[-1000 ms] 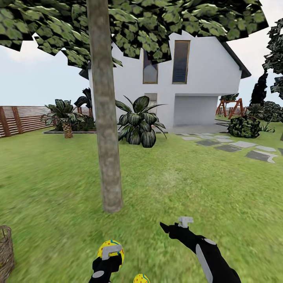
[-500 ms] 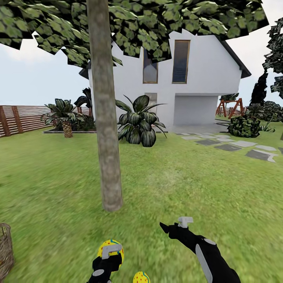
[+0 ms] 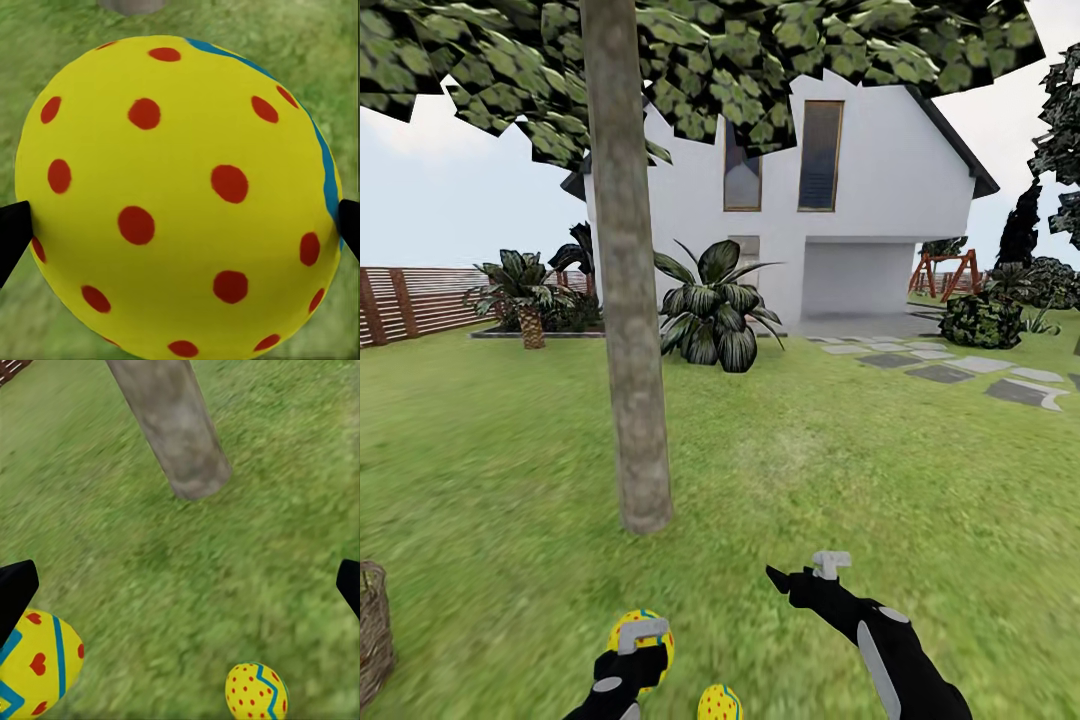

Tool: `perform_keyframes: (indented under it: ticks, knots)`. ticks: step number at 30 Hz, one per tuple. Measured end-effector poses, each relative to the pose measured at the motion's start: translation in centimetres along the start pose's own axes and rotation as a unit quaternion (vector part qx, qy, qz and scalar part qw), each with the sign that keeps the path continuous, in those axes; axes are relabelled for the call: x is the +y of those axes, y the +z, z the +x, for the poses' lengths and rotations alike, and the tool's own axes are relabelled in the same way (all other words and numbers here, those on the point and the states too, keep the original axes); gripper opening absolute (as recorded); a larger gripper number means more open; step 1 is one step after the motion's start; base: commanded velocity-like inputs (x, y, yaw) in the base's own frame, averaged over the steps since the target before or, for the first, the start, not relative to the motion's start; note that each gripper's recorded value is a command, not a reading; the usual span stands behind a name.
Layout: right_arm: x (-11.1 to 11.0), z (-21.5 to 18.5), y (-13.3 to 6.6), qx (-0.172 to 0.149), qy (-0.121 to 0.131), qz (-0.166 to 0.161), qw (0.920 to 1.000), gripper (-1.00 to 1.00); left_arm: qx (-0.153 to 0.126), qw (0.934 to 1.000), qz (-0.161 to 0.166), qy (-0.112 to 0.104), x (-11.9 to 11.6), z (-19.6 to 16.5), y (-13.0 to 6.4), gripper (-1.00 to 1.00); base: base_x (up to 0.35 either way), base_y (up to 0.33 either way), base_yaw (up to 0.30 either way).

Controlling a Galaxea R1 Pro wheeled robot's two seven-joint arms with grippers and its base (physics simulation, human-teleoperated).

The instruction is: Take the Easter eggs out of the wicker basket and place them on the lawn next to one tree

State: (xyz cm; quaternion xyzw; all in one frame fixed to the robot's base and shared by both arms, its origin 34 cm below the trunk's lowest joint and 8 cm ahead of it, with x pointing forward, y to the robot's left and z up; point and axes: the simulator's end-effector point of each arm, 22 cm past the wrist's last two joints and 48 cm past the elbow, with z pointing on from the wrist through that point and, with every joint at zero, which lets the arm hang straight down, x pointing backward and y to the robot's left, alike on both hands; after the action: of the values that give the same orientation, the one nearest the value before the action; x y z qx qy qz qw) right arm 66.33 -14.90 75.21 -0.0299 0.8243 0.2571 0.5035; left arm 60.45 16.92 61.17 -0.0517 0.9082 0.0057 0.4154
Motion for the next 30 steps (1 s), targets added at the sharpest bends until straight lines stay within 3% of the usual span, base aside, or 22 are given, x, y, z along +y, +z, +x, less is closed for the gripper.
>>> perform_keyframes:
  ticks: [30]
  knots:
    - [-2.0,5.2,1.5,-0.001,0.000,0.000,1.0000,1.00,0.001,1.0000,0.003,-0.001,0.0,4.9,3.2,-1.00,0.000,0.000,0.000]
